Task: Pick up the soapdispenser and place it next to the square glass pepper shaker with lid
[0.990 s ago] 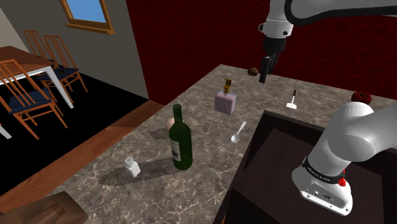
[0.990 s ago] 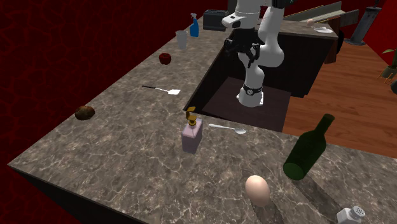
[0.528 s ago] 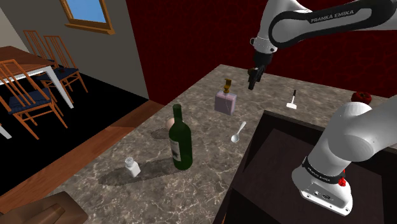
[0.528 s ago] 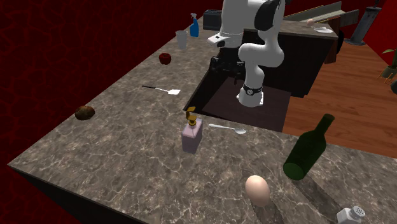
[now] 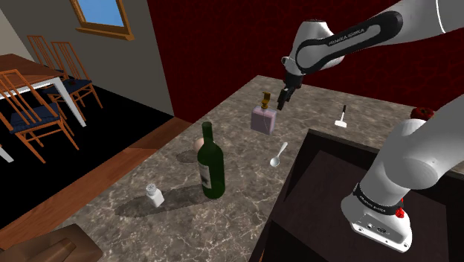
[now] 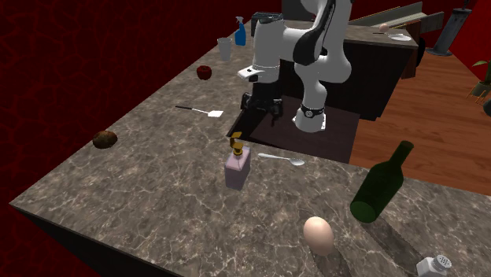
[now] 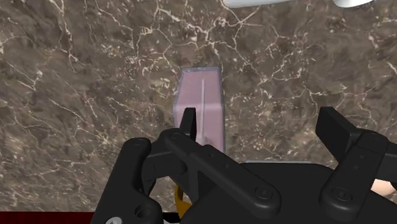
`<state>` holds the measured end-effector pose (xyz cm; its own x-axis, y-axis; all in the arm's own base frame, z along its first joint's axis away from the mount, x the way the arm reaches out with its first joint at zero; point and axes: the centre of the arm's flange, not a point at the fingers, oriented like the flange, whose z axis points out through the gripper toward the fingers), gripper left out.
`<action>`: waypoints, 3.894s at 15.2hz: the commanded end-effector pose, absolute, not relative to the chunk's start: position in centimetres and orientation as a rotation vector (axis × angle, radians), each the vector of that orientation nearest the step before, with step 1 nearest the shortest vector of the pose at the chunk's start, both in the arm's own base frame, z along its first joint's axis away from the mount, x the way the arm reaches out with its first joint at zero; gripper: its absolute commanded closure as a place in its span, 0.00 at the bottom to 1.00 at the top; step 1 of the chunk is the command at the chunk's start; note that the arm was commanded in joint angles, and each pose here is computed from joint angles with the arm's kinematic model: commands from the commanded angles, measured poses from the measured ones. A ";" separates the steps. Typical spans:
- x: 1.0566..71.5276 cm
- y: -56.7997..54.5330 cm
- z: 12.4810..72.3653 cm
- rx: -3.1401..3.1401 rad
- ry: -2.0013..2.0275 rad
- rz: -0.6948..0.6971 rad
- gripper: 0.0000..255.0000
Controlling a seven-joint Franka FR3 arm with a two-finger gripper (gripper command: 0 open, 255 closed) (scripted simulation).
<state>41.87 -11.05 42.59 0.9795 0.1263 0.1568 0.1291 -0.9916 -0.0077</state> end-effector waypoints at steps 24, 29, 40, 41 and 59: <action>49.5 -15.1 31.5 -3.076 -0.256 -0.393 1.00; 49.5 -15.1 31.5 -3.076 -0.256 -0.393 1.00; 49.5 -15.1 35.2 -3.076 -0.256 -0.393 1.00; 49.5 -15.1 35.7 -3.076 -0.256 -0.393 1.00; 49.5 -15.1 45.2 -3.076 -0.256 -0.393 1.00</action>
<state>49.51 -15.12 44.71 0.9546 0.1586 0.2520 0.1664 -0.9860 -0.0095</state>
